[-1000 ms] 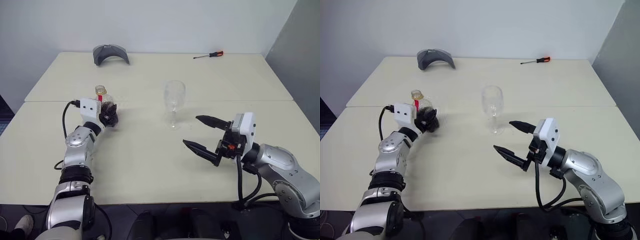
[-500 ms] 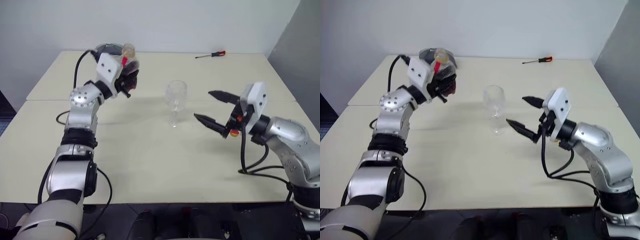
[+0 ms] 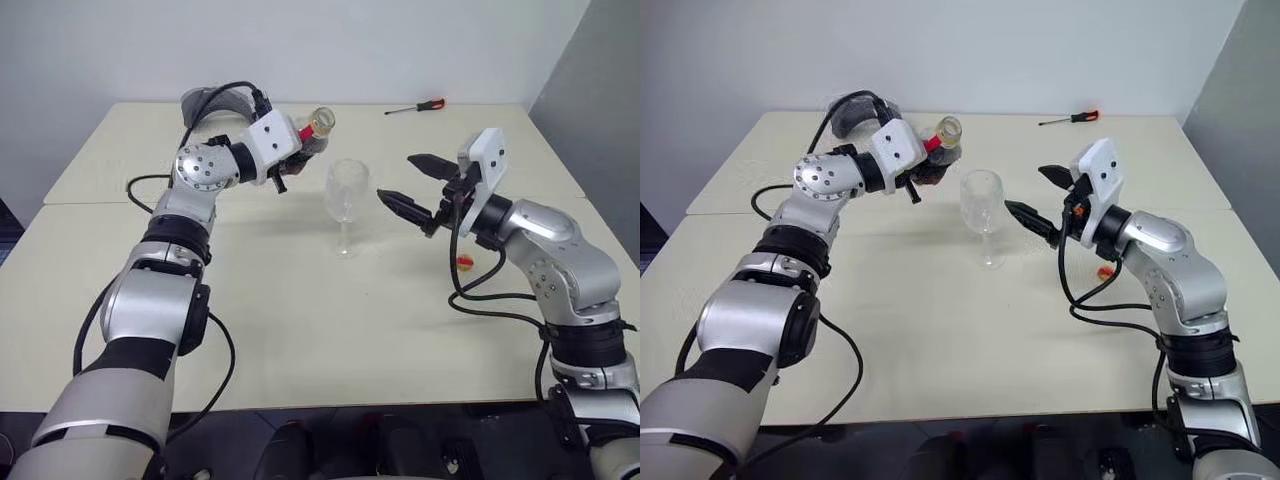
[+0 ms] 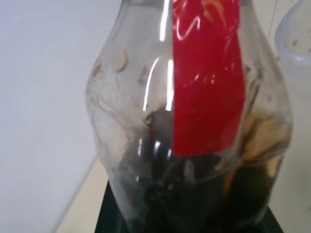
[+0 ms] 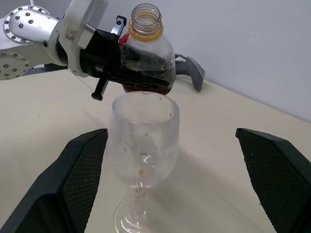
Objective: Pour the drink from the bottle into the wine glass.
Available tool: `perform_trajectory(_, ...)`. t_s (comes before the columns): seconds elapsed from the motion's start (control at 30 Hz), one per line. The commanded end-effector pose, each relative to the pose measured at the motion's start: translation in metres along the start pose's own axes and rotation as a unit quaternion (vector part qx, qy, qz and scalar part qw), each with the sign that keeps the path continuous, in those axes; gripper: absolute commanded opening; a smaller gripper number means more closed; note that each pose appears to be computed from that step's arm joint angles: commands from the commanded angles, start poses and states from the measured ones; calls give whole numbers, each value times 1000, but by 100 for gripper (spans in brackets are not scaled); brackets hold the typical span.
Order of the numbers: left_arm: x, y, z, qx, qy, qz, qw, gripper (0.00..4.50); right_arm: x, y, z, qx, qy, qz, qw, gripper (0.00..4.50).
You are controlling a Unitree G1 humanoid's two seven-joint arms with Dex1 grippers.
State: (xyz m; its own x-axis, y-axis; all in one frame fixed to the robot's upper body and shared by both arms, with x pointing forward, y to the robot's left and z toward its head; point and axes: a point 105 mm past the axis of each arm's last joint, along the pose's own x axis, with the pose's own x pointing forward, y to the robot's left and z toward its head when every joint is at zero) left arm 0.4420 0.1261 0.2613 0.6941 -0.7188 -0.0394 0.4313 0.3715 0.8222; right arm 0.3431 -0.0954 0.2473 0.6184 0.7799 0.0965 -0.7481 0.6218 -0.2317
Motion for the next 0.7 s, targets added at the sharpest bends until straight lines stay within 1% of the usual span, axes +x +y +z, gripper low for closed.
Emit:
perform_trajectory(0.03,-4,24,15,58,-6,33,998,85,5,5,9,-11,-22,10,1000,450)
perform_trajectory(0.1,-5,26,15,79,1,29,996,85,9,9,8,-5,-26,19,999,450)
perform_trajectory(0.27,-3,18,16,146,12,2,989,85,14,14,11,7,-38,38,999,450)
perform_trajectory(0.47,1,16,19,199,15,-4,980,85,16,17,9,12,-40,43,998,450)
perform_trajectory(0.7,-1,21,19,235,26,2,972,85,17,17,9,11,-41,39,998,450)
